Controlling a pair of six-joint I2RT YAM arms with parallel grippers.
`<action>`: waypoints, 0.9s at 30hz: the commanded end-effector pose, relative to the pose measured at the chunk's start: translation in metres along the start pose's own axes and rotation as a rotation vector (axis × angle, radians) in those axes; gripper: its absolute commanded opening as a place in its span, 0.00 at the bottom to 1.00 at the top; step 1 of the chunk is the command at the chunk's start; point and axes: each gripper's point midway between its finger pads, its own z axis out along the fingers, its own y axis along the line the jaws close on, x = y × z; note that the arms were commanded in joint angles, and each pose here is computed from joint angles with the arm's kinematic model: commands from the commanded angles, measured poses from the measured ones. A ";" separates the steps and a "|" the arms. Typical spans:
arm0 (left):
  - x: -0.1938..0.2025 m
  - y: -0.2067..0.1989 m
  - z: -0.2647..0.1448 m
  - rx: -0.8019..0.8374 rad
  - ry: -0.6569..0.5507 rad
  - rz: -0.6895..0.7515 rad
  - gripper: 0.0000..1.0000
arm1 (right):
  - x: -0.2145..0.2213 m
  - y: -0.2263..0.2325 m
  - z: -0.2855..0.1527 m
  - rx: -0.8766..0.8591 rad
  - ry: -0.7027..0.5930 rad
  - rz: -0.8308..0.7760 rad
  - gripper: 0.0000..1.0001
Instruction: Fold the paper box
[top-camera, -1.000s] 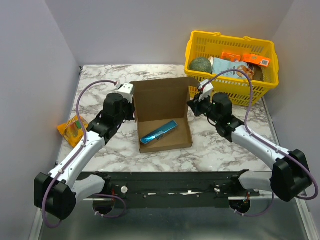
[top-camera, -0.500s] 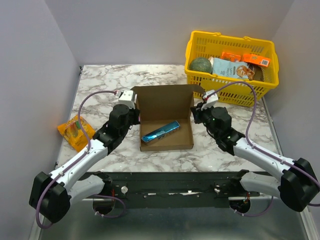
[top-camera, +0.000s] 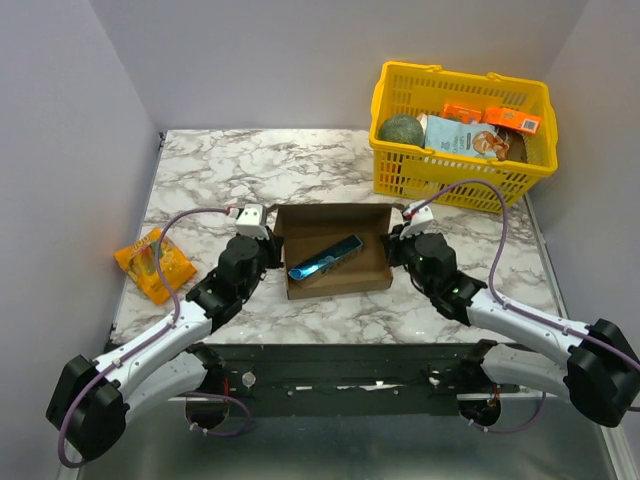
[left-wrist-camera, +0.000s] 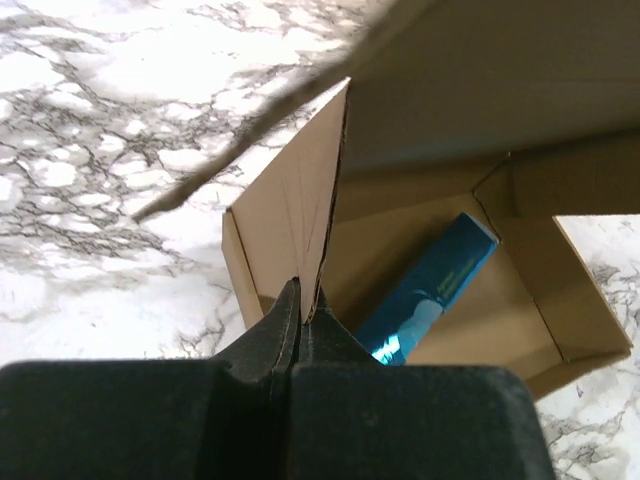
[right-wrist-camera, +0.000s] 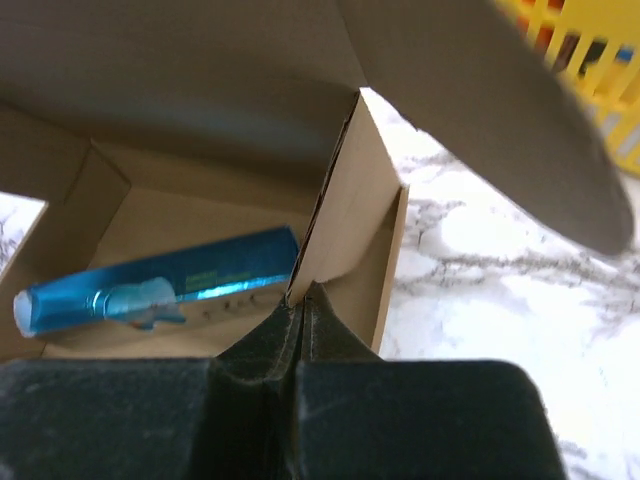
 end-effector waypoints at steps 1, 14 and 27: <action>0.065 0.006 -0.012 0.001 0.176 0.003 0.00 | 0.041 -0.001 -0.013 0.021 0.112 0.035 0.01; 0.079 0.027 -0.025 -0.058 0.108 0.078 0.00 | 0.045 -0.007 -0.048 0.043 0.159 0.138 0.63; 0.070 0.003 -0.035 0.081 0.098 0.055 0.02 | -0.001 0.004 -0.101 -0.074 0.143 0.156 0.77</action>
